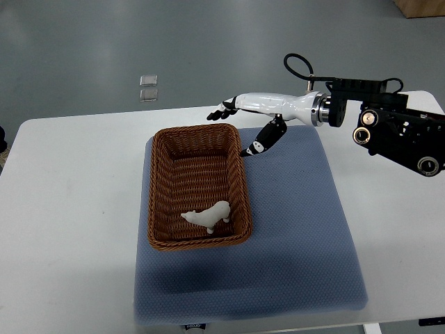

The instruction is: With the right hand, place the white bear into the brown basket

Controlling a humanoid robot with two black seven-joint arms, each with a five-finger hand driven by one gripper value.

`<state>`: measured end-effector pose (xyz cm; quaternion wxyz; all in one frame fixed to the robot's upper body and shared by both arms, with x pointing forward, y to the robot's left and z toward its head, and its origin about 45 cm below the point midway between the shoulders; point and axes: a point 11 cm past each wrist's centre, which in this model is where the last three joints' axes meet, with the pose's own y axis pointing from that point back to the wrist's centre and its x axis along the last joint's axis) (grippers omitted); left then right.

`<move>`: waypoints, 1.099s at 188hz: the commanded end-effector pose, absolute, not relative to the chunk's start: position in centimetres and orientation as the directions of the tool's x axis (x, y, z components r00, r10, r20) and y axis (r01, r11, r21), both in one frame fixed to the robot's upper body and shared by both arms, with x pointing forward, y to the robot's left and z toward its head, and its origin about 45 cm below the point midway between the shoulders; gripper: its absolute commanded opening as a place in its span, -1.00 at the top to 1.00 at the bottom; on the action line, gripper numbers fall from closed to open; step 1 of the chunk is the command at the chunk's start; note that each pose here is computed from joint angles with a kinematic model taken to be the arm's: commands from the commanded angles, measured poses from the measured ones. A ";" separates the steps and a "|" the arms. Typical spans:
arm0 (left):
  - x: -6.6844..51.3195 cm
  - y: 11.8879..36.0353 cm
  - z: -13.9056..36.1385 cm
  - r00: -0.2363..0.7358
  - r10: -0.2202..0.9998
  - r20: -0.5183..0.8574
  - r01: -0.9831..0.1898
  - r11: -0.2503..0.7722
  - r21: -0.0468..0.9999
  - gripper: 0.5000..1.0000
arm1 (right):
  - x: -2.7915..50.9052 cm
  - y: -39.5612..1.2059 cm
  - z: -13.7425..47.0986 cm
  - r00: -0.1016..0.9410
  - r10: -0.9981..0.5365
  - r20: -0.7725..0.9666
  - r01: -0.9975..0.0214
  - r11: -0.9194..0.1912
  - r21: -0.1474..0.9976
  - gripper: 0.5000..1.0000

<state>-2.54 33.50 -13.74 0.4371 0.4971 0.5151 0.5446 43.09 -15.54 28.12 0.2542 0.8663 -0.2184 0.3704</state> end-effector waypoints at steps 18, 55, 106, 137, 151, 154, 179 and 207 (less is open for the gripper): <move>-2.5 33.5 -13.7 -0.123 0.988 0.091 0.036 -0.087 0.996 -1.00 | 45.6 -21.0 27.0 0.619 -0.534 0.576 -0.734 -0.655 0.182 -0.43; -2.5 33.5 -13.7 -0.124 0.988 0.091 0.036 -0.087 0.996 -1.00 | 47.2 -26.6 25.6 0.455 -0.822 0.341 -0.888 -0.445 0.114 -0.43; -2.5 33.5 -13.7 -0.123 0.988 0.091 0.036 -0.087 0.996 -1.00 | 47.6 -31.0 22.5 0.158 -0.987 -0.017 -0.978 -0.158 0.134 -0.43; -2.5 33.5 -13.7 -0.123 0.988 0.091 0.036 -0.087 0.996 -1.00 | 47.2 -31.0 20.8 0.073 -0.987 -0.145 -0.981 -0.097 0.168 -0.47; -2.5 33.5 -13.7 -0.124 0.988 0.091 0.036 -0.087 0.996 -1.00 | 47.0 -31.4 20.2 0.038 -0.978 -0.206 -0.980 -0.077 0.183 -0.60; -2.5 33.5 -13.7 -0.124 0.988 0.091 0.036 -0.087 0.996 -1.00 | 46.9 -31.4 20.2 0.035 -0.976 -0.217 -0.980 -0.076 0.184 -0.60; -2.5 33.5 -13.7 -0.123 0.988 0.091 0.036 -0.087 0.996 -1.00 | 46.5 -31.7 19.4 -0.009 -0.954 -0.301 -0.977 -0.055 0.204 -0.69; -2.5 33.5 -13.7 -0.124 0.988 0.091 0.036 -0.087 0.996 -1.00 | 46.4 -30.4 18.8 0.002 -0.943 -0.334 -0.977 -0.073 0.201 -0.70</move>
